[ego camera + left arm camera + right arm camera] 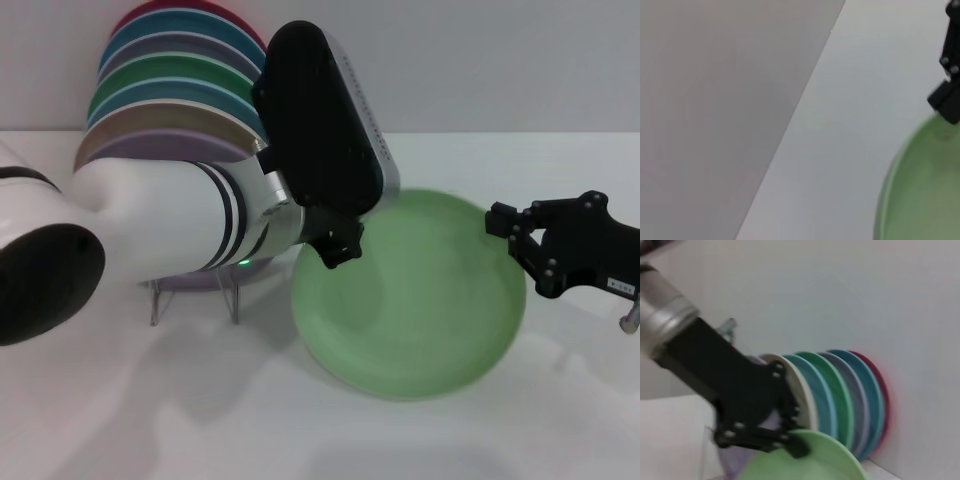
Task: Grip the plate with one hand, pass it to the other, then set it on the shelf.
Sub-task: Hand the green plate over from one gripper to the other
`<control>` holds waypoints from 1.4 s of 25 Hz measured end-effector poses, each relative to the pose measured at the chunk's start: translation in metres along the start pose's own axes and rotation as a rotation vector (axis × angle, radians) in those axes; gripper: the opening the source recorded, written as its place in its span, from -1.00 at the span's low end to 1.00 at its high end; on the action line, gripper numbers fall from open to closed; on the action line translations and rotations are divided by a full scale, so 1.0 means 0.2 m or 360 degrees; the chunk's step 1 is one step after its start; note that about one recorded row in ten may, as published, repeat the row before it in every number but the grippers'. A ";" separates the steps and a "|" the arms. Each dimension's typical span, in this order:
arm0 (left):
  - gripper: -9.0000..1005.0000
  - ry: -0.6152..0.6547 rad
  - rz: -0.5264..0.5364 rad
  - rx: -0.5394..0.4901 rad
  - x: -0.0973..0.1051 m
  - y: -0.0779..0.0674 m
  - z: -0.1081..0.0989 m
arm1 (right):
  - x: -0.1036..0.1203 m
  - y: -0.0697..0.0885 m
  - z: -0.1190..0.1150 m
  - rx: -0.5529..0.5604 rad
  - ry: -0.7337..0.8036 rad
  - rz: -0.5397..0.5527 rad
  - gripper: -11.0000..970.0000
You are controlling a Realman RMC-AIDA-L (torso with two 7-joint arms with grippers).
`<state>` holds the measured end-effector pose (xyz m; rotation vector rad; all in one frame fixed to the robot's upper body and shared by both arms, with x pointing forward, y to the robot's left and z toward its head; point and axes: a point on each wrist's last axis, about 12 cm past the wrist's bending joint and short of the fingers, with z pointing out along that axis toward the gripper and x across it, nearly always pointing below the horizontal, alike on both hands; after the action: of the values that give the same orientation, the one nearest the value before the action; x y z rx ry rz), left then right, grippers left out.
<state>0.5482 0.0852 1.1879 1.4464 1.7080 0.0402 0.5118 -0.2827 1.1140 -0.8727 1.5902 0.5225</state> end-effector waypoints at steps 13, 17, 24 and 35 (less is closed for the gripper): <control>-0.89 -0.0121 0.0007 -0.0064 -0.05 0.00 -0.02 | 0.14 0.07 -0.14 0.0000 -0.0332 0.0194 -0.63; -0.89 -0.0226 -0.0008 -0.0194 -0.04 0.02 -0.06 | 0.22 0.07 -0.28 0.0185 -0.0541 0.0326 -0.33; -0.90 -0.0667 0.0170 -0.0723 -0.01 0.04 -0.20 | 0.28 0.08 -0.40 0.0323 -0.0611 0.0357 0.16; -0.90 -0.1403 -0.0101 -0.1358 0.33 -0.12 -0.31 | 0.29 0.06 -0.38 0.0337 -0.0569 0.0368 0.30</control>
<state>0.4945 0.1601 1.1747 0.5990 0.8173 0.0720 0.4527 -0.3465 1.0726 -0.4102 1.3911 0.6225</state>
